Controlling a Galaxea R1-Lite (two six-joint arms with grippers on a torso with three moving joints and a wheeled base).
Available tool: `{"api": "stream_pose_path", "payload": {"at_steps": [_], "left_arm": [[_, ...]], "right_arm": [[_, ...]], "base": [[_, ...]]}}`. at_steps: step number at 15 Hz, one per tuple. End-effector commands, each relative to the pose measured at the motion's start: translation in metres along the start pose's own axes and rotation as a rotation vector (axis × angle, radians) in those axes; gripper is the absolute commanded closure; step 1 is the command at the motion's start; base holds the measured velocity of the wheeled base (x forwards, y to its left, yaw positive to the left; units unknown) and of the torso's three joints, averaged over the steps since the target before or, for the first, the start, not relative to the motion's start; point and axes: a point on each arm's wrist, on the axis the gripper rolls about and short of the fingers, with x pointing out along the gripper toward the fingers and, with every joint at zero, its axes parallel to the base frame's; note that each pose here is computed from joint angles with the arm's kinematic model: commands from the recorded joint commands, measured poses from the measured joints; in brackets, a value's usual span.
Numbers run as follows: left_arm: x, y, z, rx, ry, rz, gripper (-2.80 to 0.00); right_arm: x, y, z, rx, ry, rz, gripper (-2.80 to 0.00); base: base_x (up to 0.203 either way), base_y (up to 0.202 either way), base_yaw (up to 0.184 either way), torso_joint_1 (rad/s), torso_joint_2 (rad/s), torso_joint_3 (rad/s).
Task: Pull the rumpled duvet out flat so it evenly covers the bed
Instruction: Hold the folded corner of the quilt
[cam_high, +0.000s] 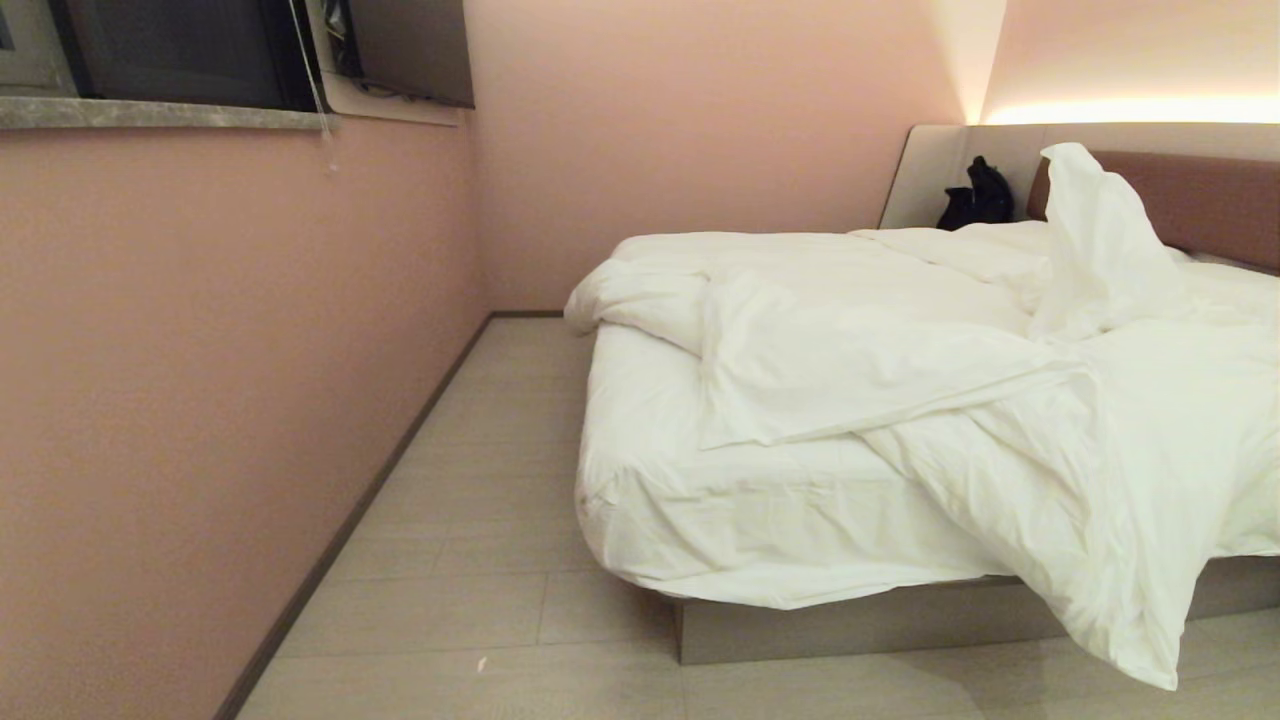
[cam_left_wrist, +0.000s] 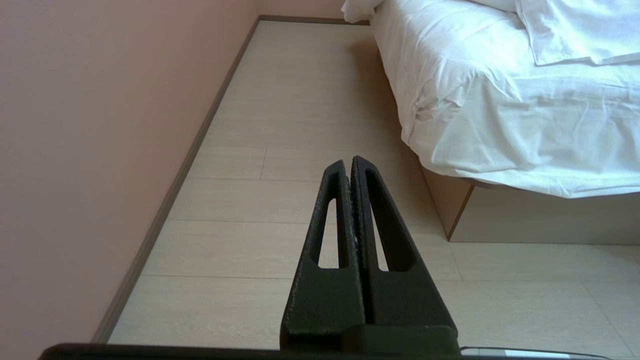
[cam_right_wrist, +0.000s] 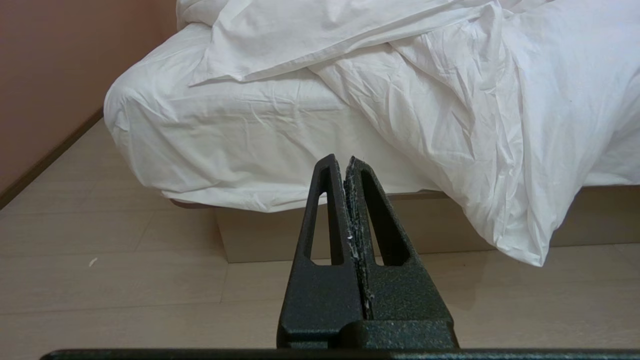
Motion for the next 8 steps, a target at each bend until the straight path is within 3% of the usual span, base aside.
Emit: {"api": "stream_pose_path", "payload": {"at_steps": [1,8], "left_arm": [[0.0,0.0,-0.0001,-0.001,0.001,0.0,0.0],[-0.0002,0.0,0.0004,-0.001,-0.001,0.001,0.0]], "right_arm": [[0.0,0.0,0.0,0.0,-0.001,0.001,0.0],[0.0,0.0,0.0,0.0,-0.001,0.001,0.0]], "base": [[0.0,0.0,0.0,0.0,0.0,0.0],[0.0,0.0,0.0,0.0,0.0,0.0]]}}
